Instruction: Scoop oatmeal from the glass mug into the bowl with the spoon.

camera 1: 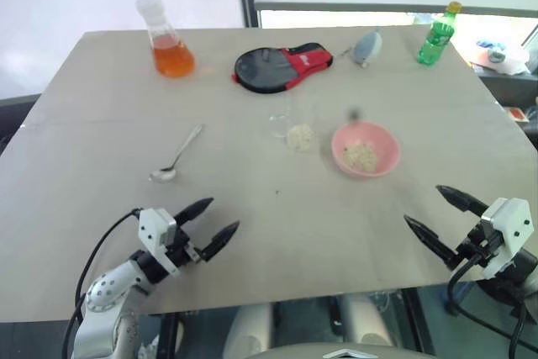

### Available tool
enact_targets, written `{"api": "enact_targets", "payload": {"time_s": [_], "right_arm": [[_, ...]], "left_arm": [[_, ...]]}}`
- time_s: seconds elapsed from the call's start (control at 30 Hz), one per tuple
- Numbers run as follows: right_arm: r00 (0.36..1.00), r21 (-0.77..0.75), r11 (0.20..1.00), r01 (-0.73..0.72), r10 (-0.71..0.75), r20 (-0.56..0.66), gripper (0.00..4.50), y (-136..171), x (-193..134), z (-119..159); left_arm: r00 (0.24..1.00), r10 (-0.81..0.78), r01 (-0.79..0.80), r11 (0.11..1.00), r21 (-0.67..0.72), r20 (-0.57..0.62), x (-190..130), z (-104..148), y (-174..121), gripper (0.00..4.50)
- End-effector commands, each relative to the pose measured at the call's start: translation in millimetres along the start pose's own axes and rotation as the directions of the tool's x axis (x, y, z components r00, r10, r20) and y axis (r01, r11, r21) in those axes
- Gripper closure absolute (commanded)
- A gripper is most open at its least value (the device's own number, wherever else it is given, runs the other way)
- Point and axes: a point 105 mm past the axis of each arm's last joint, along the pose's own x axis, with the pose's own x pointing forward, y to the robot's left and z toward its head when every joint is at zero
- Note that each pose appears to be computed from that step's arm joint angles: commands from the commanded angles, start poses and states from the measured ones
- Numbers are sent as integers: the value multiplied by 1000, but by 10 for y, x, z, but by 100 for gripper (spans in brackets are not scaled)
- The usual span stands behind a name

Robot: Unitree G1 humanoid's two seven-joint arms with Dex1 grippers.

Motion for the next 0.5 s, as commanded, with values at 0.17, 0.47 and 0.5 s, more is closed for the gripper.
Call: {"api": "enact_targets", "payload": {"time_s": [0.17, 0.47, 0.5], "right_arm": [[923, -67, 952, -300, 307, 230, 5, 460, 148, 551], [825, -244, 881, -405, 467, 317, 5, 702, 184, 939], [824, -246, 881, -405, 468, 319, 5, 711, 189, 949]], "left_arm": [[896, 437, -437, 899, -21, 77, 55, 312, 940, 0], [867, 482, -485, 874, 1, -126, 314, 929, 1456, 0], [873, 464, -465, 885, 30, -148, 369, 966, 1448, 0]]}}
